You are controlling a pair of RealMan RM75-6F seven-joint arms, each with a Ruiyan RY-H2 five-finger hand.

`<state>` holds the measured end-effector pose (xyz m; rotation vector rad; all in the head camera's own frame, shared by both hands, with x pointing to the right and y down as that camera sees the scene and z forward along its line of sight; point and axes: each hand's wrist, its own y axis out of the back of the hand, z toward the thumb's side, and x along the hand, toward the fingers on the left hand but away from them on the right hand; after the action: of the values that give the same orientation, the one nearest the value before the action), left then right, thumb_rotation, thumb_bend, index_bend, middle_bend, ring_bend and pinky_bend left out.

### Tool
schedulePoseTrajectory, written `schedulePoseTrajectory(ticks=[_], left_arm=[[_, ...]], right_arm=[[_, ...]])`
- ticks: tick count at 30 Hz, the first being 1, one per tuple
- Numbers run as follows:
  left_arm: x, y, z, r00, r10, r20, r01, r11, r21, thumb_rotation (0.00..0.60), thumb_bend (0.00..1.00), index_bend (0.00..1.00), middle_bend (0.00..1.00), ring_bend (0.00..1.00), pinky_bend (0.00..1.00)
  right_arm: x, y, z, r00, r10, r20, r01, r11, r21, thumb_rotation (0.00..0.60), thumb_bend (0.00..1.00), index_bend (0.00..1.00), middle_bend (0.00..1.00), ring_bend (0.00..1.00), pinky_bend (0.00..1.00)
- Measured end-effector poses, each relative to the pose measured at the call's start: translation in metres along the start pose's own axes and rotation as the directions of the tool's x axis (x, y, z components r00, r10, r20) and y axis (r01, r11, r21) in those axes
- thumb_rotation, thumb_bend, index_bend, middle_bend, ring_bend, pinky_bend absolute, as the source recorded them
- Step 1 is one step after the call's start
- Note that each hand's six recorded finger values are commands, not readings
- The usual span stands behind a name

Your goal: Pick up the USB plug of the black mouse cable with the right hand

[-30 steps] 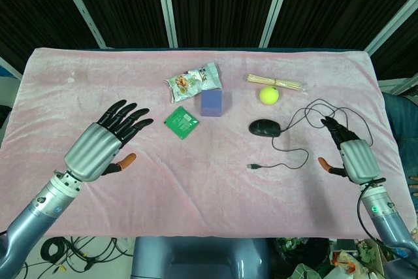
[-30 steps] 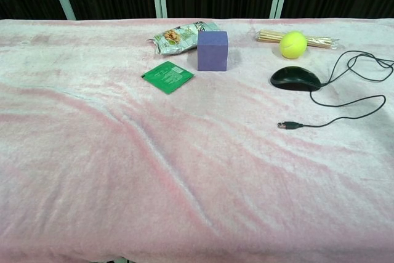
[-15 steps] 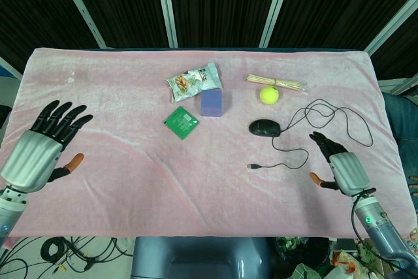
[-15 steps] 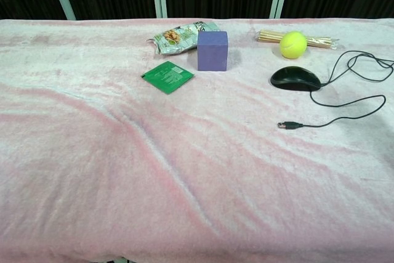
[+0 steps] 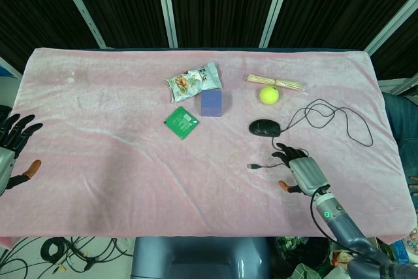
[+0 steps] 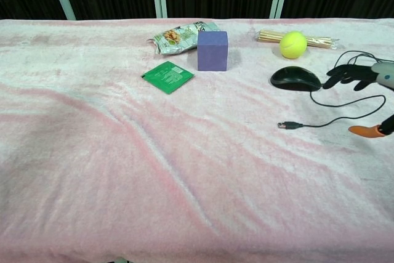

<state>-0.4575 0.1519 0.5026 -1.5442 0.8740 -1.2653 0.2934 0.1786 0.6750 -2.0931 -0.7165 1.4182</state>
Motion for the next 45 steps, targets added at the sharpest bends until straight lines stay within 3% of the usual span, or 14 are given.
schedulePoseTrajectory(ticks=[8, 15, 26, 45], left_arm=[[-0.006, -0.029, -0.019, 0.995, -0.078, -0.061, 0.079, 0.997, 0.007, 0.600, 0.31, 0.16, 0.07, 0.00, 0.00], [-0.008, -0.041, -0.026, 0.989, -0.124, -0.083, 0.123, 0.992, -0.026, 0.600, 0.31, 0.15, 0.07, 0.00, 0.00], [-0.009, -0.044, -0.032, 0.984, -0.141, -0.107, 0.138, 0.990, -0.031, 0.600, 0.31, 0.15, 0.07, 0.00, 0.00], [-0.009, -0.044, -0.030, 0.985, -0.141, -0.104, 0.139, 0.990, -0.027, 0.600, 0.31, 0.15, 0.07, 0.00, 0.00]], right_arm=[[-0.036, -0.014, 0.021, 1.000, 0.027, 0.004, -0.026, 0.998, -0.055, 0.600, 0.24, 0.39, 0.06, 0.12, 0.17], [-0.059, -0.022, 0.022, 0.997, 0.069, 0.027, -0.066, 0.993, -0.096, 0.600, 0.24, 0.43, 0.06, 0.12, 0.17], [-0.072, -0.030, 0.022, 0.997, 0.054, 0.055, -0.048, 0.994, -0.099, 0.600, 0.27, 0.50, 0.06, 0.12, 0.17], [-0.073, -0.039, 0.018, 0.994, 0.081, 0.075, -0.071, 0.990, -0.125, 0.600, 0.30, 0.54, 0.06, 0.12, 0.17]])
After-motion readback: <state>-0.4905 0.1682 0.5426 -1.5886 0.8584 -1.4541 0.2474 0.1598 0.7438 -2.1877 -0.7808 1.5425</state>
